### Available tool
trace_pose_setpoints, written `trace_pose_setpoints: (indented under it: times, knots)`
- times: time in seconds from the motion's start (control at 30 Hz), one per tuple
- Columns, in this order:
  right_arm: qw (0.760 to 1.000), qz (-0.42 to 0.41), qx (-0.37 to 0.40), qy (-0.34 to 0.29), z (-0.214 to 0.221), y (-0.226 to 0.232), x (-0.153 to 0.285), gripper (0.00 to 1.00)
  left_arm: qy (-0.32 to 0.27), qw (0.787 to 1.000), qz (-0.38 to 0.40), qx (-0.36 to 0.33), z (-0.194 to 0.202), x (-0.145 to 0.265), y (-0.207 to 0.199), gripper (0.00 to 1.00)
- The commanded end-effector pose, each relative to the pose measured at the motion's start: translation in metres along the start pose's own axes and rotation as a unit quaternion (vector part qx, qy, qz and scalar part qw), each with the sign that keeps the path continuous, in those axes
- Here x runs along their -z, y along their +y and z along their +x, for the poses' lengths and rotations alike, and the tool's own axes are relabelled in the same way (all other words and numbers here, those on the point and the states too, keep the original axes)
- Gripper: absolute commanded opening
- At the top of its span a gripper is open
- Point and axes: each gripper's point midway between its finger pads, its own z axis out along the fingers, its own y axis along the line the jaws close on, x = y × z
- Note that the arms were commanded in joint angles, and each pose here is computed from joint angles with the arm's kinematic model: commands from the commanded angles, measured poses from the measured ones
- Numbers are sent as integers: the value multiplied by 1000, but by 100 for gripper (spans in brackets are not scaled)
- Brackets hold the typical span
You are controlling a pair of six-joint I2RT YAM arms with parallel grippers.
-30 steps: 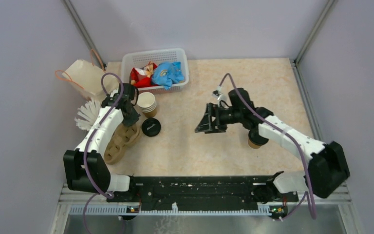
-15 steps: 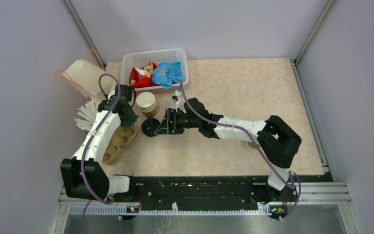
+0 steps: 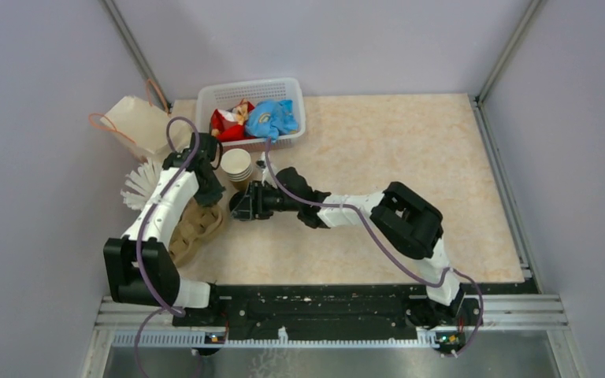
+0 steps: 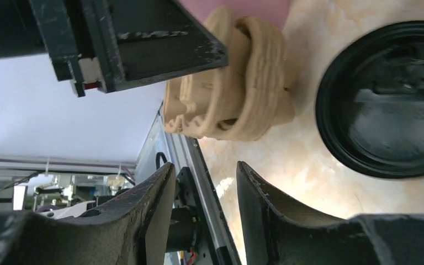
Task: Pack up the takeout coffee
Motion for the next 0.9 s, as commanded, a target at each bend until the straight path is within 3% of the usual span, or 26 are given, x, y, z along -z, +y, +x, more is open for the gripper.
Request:
trace_pose_setpoints:
  times: [0.0, 0.37, 0.5, 0.77, 0.87]
  knots:
    - [995, -79, 58, -28, -10, 47, -22, 45, 3, 1000, 9, -10, -12, 8, -7, 7]
    - [999, -34, -4, -36, -3, 11, -47, 43, 13, 999, 13, -32, -10, 9, -6, 6]
    - [999, -39, -3, -29, -3, 13, -57, 36, 15, 999, 21, -29, -9, 10, -9, 4]
    - [999, 12, 2, -42, -9, 16, -67, 35, 12, 999, 25, -27, -11, 14, -10, 3]
    - [998, 45, -21, -43, -9, 8, -72, 20, 9, 999, 26, -27, -13, 17, -10, 3]
